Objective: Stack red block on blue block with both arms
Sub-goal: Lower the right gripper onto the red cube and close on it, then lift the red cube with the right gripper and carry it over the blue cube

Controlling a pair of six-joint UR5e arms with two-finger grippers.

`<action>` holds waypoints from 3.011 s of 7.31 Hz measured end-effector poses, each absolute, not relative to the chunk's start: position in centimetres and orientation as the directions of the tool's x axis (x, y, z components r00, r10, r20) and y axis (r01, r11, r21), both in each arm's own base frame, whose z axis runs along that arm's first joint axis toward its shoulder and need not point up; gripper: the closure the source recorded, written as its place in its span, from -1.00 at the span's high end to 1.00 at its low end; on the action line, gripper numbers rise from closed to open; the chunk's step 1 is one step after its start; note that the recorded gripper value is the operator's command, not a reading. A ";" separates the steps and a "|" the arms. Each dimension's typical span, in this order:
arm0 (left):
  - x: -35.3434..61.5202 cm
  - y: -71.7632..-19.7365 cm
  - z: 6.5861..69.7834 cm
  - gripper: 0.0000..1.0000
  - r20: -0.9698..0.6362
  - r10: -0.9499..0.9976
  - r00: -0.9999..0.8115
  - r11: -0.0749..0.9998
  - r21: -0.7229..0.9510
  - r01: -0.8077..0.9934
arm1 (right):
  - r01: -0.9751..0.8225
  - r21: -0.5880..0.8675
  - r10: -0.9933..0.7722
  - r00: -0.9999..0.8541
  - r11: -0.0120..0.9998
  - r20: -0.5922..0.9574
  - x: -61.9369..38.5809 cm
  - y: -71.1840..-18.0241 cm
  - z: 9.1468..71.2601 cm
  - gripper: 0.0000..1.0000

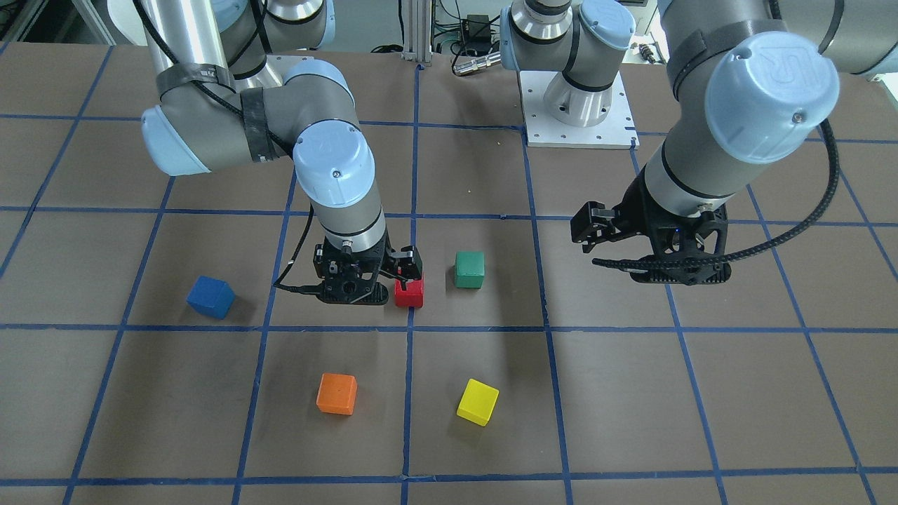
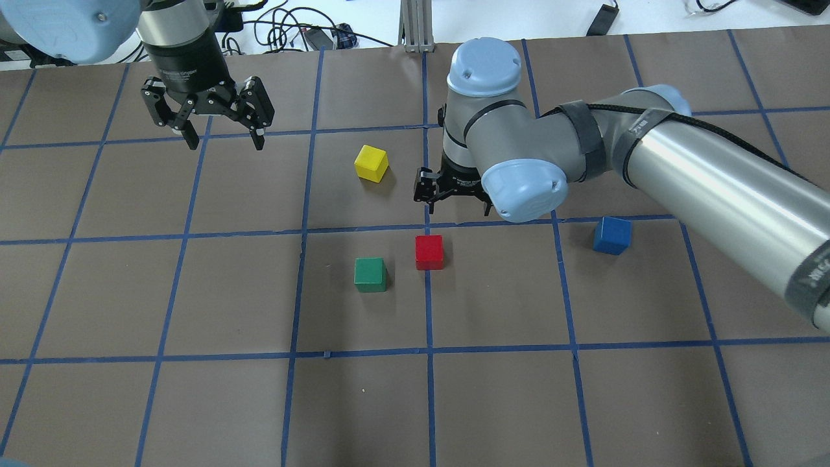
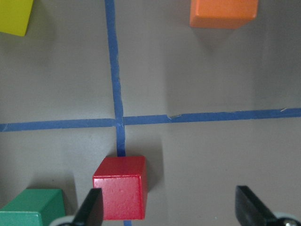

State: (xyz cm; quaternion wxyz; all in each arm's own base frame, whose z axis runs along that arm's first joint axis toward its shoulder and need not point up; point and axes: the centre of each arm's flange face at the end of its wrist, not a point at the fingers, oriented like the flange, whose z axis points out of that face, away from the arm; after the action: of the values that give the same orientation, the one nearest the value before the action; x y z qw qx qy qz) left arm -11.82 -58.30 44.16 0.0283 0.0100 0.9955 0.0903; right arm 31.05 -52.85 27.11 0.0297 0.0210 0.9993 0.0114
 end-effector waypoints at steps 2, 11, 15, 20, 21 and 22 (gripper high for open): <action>-11.4 -58.4 44.0 1.00 -0.053 0.018 -0.998 0.983 0.184 0.008 | 0.018 0.030 0.019 -0.998 0.999 -0.057 32.4 -52.6 25.6 1.00; -11.1 -58.6 43.2 1.00 -0.050 0.016 -0.999 0.980 0.199 0.005 | -0.039 0.058 -0.036 -0.998 0.998 -0.050 35.8 -51.7 20.9 0.78; -11.0 -58.8 42.8 1.00 -0.048 0.024 -0.999 0.978 0.206 0.013 | -0.037 0.092 -0.034 -0.999 0.995 -0.038 35.5 -51.0 20.0 -1.00; -11.1 -58.9 42.6 1.00 -0.045 0.029 -0.999 0.978 0.208 0.019 | -0.031 0.079 -0.028 -0.999 0.996 -0.029 35.2 -52.4 22.9 -1.00; -11.1 -58.9 42.6 1.00 -0.045 0.028 -0.999 0.978 0.208 0.018 | -0.020 0.079 -0.018 -1.000 0.997 -0.018 34.3 -53.5 24.8 -1.00; -11.1 -59.0 42.6 1.00 -0.044 0.028 -0.999 0.978 0.209 0.018 | 0.006 0.086 0.006 -1.000 0.996 -0.005 32.7 -54.8 26.8 -1.00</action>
State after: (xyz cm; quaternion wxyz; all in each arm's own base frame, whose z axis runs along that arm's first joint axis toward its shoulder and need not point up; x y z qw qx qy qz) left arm -11.12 -58.96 42.56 0.0234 0.0115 0.9942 0.1048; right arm 32.67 -54.85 26.80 0.0025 0.0030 0.9991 0.0430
